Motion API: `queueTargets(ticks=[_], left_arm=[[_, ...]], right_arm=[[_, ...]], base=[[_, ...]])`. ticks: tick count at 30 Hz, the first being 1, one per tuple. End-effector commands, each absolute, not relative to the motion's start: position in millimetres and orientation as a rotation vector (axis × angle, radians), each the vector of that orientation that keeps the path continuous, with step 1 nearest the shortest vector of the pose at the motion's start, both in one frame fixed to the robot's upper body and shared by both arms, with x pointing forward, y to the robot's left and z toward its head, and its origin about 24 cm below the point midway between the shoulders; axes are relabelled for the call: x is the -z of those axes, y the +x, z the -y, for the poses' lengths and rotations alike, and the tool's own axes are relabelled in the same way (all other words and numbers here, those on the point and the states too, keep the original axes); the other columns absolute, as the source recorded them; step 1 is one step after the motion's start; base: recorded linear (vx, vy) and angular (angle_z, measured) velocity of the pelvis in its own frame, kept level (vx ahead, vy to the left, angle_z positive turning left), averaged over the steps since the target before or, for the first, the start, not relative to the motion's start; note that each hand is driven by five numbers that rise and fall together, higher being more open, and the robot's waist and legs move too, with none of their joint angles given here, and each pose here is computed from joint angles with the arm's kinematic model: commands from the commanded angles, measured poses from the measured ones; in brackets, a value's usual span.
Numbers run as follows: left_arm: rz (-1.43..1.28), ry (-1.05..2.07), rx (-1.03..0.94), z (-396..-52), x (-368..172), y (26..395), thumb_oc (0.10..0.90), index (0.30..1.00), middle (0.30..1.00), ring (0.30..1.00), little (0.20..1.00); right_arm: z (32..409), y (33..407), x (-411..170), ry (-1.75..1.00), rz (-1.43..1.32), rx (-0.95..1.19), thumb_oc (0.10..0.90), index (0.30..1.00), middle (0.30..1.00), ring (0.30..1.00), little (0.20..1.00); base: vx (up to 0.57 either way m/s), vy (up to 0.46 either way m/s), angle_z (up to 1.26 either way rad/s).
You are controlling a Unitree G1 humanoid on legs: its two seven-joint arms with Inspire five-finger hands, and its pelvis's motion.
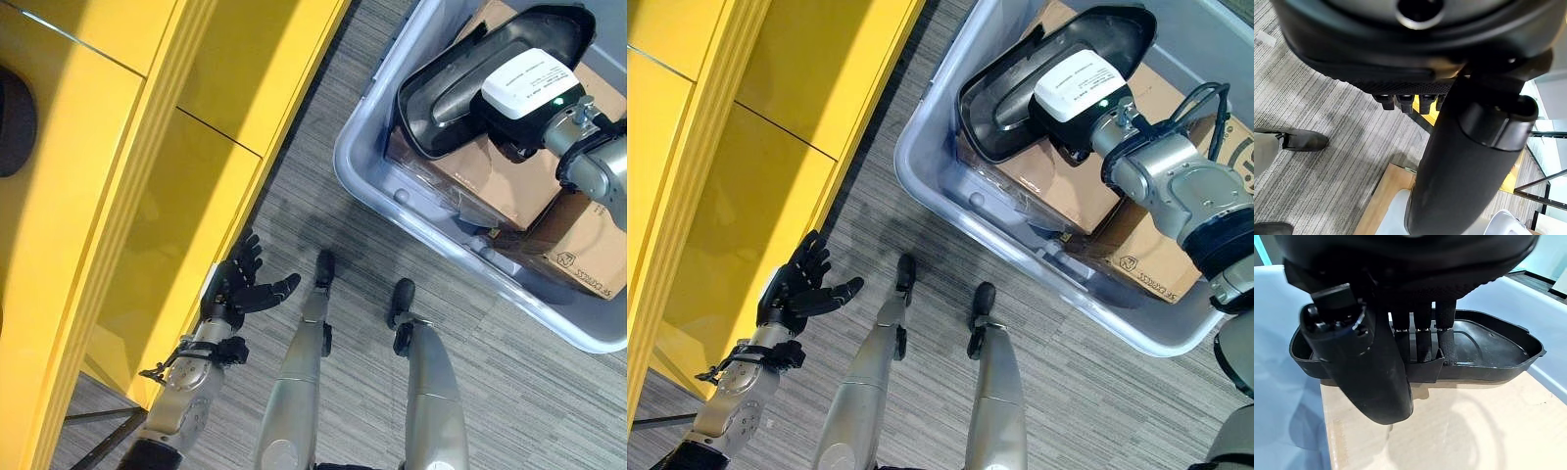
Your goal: Move parts from the plastic box to the shelf.
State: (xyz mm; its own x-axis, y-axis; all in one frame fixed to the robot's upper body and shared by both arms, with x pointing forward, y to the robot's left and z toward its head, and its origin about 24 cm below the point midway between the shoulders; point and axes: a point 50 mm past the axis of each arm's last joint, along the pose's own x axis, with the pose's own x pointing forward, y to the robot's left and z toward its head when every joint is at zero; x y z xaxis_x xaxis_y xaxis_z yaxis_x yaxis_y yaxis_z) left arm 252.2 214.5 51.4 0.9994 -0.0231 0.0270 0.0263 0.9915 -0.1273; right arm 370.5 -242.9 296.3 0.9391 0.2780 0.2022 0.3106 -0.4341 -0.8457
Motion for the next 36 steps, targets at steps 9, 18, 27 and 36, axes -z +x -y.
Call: queueTargets(ticks=[9,18,27,36], left_arm=[[0.159,-0.128,0.015,-219,-73,246,0.900,1.000,1.000,1.000,1.000],[0.138,-0.125,0.011,-221,-69,245,0.900,1.000,1.000,1.000,1.000],[0.099,-0.094,0.009,-233,-63,240,0.900,1.000,1.000,1.000,1.000],[0.147,0.018,0.000,-246,-76,241,0.900,1.000,1.000,1.000,1.000]], right_arm=[[216,337,-362,-1.766,0.829,0.232,0.400,0.300,0.300,0.300,0.300],[212,309,-354,-1.544,0.933,0.138,0.400,0.300,0.300,0.300,0.300],[214,285,-323,-1.252,0.876,-0.092,0.400,0.300,0.300,0.300,0.300],[221,273,-294,-1.054,0.722,-0.288,0.400,0.300,0.300,0.300,0.300]], base=[[0.00,0.000,0.00],[0.00,0.001,0.00],[0.04,0.009,-0.01],[0.03,0.009,-0.06]])
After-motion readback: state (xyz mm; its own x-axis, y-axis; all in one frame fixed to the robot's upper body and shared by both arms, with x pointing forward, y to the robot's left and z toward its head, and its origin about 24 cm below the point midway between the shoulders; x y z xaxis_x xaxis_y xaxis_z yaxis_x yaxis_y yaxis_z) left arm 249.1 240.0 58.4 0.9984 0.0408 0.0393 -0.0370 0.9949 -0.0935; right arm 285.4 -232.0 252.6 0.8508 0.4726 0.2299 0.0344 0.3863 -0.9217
